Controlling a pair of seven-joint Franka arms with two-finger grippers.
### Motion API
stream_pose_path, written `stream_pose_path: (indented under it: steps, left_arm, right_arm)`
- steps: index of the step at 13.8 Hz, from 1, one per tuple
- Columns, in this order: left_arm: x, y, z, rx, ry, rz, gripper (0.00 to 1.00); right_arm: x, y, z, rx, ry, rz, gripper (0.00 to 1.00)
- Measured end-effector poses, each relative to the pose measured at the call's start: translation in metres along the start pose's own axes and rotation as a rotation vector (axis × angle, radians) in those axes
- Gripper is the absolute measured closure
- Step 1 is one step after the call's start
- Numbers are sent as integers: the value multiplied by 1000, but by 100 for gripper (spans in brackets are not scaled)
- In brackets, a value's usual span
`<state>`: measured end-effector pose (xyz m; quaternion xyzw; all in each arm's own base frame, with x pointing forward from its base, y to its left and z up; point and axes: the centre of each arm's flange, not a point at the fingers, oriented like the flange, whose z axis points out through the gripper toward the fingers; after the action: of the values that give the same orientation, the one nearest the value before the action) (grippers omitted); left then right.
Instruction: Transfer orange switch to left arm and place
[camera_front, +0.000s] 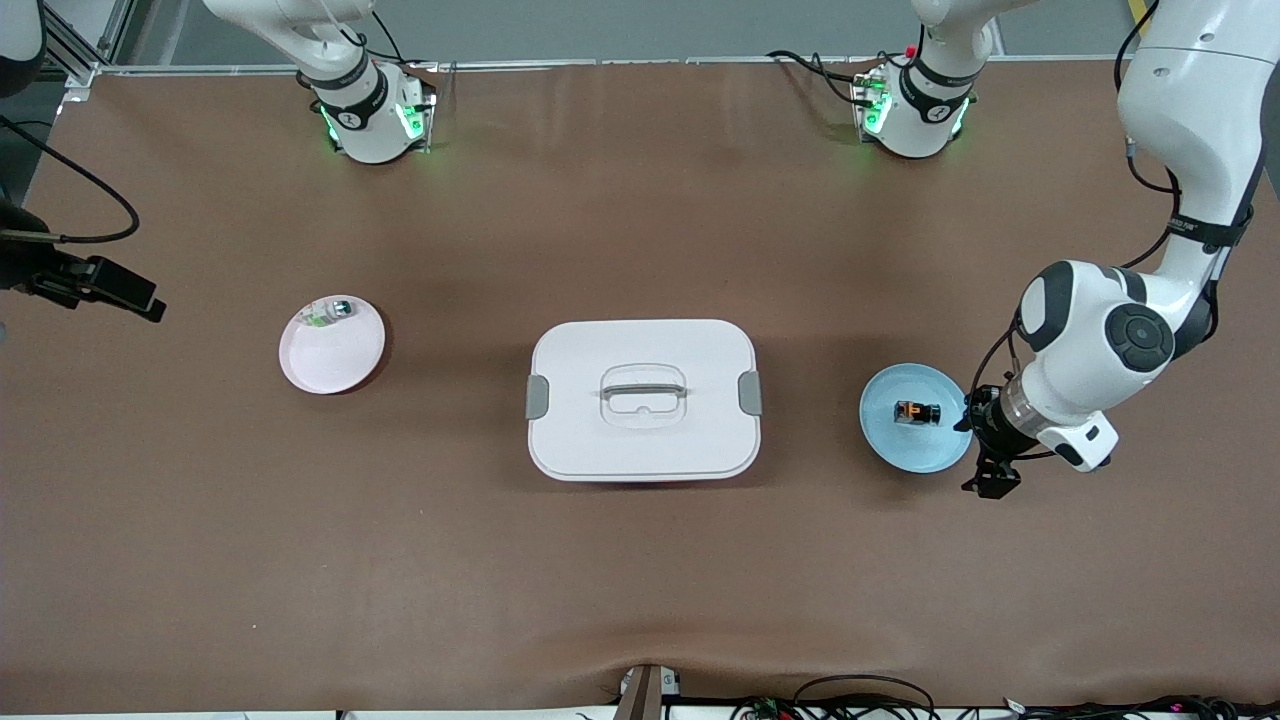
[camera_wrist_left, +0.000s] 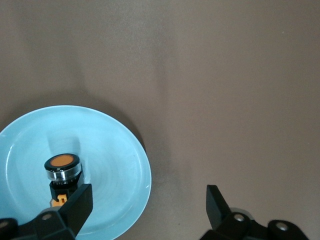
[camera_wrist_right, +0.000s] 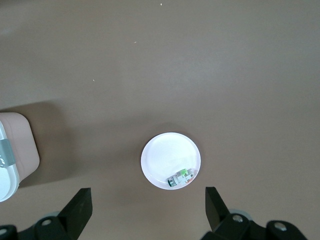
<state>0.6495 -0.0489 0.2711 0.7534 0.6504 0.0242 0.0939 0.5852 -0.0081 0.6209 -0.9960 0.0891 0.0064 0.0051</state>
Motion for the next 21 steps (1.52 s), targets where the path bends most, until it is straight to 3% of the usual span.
stream_pose_path:
  steps: [8,16,18,21]
  left_arm:
    - [-3,-14,-27,74,10,486,0]
    - [-3,-20,-48,69,-27,1227,0]
    - [0,-19,-53,64,-23,1322,0]
    - [3,-19,-71,61,-16,1343,0]
  right_arm:
    - [1,5,0,0,0,9,0]
    - [1,5,0,0,0,9,0]
    - [1,5,0,0,0,9,0]
    - [1,5,0,0,0,9,0]
